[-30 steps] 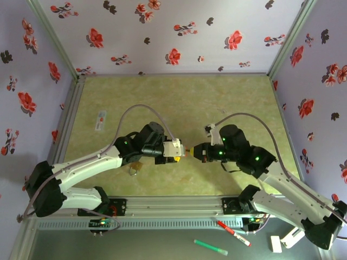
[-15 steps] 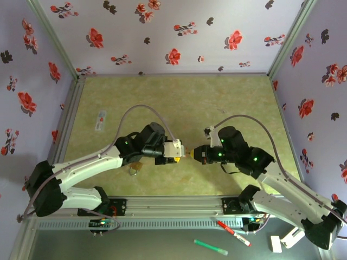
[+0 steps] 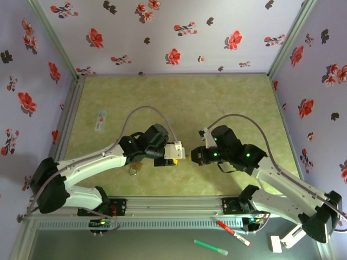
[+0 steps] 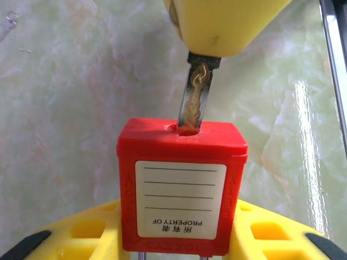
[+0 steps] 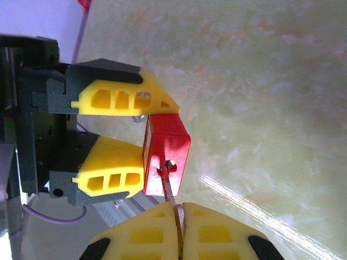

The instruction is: Unlock with the key

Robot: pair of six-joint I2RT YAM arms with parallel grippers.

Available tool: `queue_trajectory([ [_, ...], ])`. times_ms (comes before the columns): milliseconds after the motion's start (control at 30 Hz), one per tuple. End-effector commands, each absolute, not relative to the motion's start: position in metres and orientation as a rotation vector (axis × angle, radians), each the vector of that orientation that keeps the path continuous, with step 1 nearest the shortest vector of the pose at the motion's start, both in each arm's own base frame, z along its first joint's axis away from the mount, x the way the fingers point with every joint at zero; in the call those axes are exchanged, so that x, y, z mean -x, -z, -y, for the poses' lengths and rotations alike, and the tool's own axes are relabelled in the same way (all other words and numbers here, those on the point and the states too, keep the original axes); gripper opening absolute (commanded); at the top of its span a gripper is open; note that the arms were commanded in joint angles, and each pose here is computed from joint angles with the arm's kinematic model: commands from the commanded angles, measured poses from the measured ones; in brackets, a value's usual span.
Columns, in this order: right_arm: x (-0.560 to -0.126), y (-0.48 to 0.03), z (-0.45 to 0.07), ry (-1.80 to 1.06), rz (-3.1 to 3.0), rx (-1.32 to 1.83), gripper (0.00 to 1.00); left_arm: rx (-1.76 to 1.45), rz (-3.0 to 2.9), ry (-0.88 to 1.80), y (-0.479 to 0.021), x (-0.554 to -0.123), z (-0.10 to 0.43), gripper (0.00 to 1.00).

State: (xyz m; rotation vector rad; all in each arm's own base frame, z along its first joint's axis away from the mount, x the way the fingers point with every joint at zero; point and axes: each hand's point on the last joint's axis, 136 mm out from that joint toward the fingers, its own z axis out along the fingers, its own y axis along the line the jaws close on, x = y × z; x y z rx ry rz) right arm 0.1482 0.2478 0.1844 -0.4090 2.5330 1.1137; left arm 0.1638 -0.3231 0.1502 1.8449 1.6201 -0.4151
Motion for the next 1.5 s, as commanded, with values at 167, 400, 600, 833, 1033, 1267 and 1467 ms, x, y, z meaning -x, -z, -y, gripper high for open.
queue_trajectory([
  [167,-0.141,-0.174,-0.256,-1.048,-2.514,0.64,0.0,-1.757,-1.429,0.57,-0.216,-0.155,0.363,0.17],
  [400,-0.147,-0.183,-0.266,-1.128,-2.511,0.575,0.0,-1.646,-1.464,0.528,-0.22,-0.165,0.367,0.16],
  [600,-0.157,-0.178,-0.281,-1.29,-2.551,0.357,0.0,-1.571,-1.399,0.437,-0.227,-0.165,0.378,0.08],
  [833,-0.153,-0.165,-0.279,-1.234,-2.532,0.469,0.0,-1.653,-1.405,0.554,-0.223,-0.144,0.384,0.07],
  [1033,-0.146,-0.162,-0.283,-1.196,-2.457,0.644,0.0,-1.624,-1.405,0.632,-0.236,-0.139,0.389,0.06],
  [1267,-0.142,-0.161,-0.293,-1.221,-2.406,0.723,0.0,-1.579,-1.364,0.731,-0.26,-0.13,0.399,0.06],
  [1467,-0.142,-0.164,-0.298,-1.3,-2.393,0.668,0.0,-1.518,-1.343,0.772,-0.279,-0.13,0.401,0.05],
])
